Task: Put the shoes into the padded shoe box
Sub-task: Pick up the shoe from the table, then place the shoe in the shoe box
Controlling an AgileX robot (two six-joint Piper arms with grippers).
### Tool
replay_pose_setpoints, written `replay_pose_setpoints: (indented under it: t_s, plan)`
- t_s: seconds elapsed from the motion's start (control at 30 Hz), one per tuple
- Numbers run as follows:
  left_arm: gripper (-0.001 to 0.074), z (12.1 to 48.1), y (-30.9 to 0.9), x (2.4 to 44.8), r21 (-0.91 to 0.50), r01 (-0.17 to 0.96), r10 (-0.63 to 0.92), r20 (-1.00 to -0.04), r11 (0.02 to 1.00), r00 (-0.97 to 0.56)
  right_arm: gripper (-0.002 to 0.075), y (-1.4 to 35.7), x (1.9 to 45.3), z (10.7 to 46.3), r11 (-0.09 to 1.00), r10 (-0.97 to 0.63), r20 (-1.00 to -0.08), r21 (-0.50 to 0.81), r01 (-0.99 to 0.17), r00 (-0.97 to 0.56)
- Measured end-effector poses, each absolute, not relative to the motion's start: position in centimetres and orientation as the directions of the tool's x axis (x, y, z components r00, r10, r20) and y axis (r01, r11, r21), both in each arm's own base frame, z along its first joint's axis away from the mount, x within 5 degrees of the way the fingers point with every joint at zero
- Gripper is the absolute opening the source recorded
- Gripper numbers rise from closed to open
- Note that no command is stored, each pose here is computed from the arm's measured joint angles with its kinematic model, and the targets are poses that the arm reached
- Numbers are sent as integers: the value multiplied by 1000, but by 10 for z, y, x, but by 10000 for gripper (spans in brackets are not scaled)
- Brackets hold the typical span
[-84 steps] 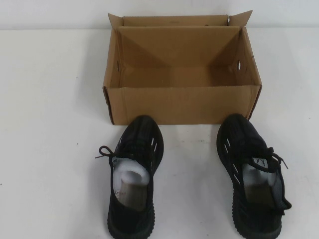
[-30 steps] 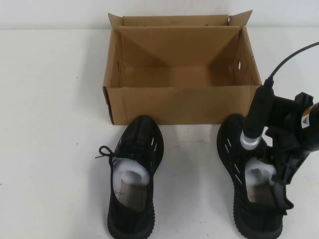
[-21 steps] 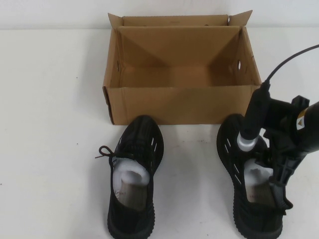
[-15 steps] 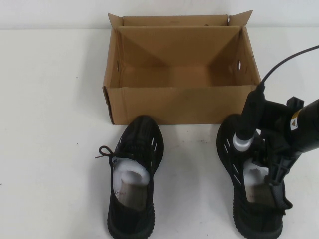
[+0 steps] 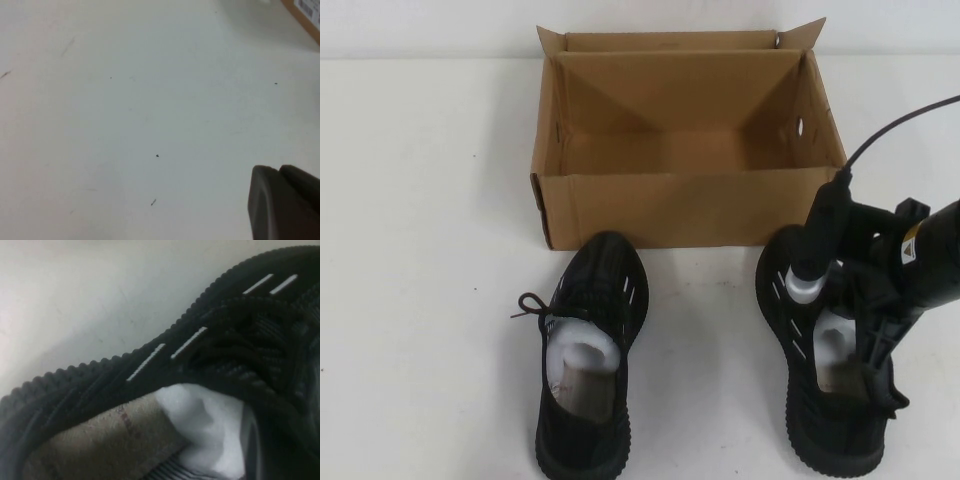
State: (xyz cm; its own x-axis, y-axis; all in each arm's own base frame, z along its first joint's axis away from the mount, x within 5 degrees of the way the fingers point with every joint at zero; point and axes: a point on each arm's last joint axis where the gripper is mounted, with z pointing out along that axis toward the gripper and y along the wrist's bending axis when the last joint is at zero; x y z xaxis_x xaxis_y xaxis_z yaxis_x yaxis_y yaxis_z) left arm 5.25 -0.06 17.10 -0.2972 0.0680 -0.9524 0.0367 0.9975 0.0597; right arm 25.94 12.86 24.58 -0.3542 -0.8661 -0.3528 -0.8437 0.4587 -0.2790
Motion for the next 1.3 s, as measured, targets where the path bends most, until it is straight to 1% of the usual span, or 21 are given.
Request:
replay_pose_setpoints:
  t_s: [0.1,0.2,0.3,0.33,0.4,0.47,0.57,0.63,0.73,0.93,1.3]
  plan:
    - [-4,171,-1,52,60,37,68,-952,998,-297,22,132,254,252,497,-846,-369,-284,-820,-385]
    - [-4,171,-1,52,60,37,68,-952,998,-297,20,135,245,266,560,-805,-415,-292,-776,-425]
    - [-4,171,-1,52,60,37,68,-952,998,-297,20,135,233,282,650,-731,-479,-271,-710,-486]
    - [-4,171,-1,52,60,37,68,-952,998,-297,20,135,229,286,695,-688,-501,-242,-677,-526]
    - [-4,171,-1,52,60,37,68,-952,998,-297,20,135,224,289,797,-567,-523,-154,-584,-636]
    - [-4,171,-1,52,60,37,68,-952,998,-297,20,133,221,292,889,-419,-512,-64,-453,-750]
    - [-4,171,-1,52,60,37,68,-952,998,-297,20,132,219,297,958,-240,-482,22,-285,-842]
    - [-4,171,-1,52,60,37,68,-952,998,-297,20,133,218,302,976,-156,-472,60,-208,-867]
    - [-4,171,-1,52,60,37,68,-952,998,-297,20,141,216,313,985,-51,-484,119,-124,-873]
    - [-4,171,-1,52,60,37,68,-952,998,-297,20,159,229,339,981,72,-543,189,-39,-837]
    - [-4,171,-1,52,60,37,68,-952,998,-297,20,197,283,383,974,110,-659,221,-51,-744]
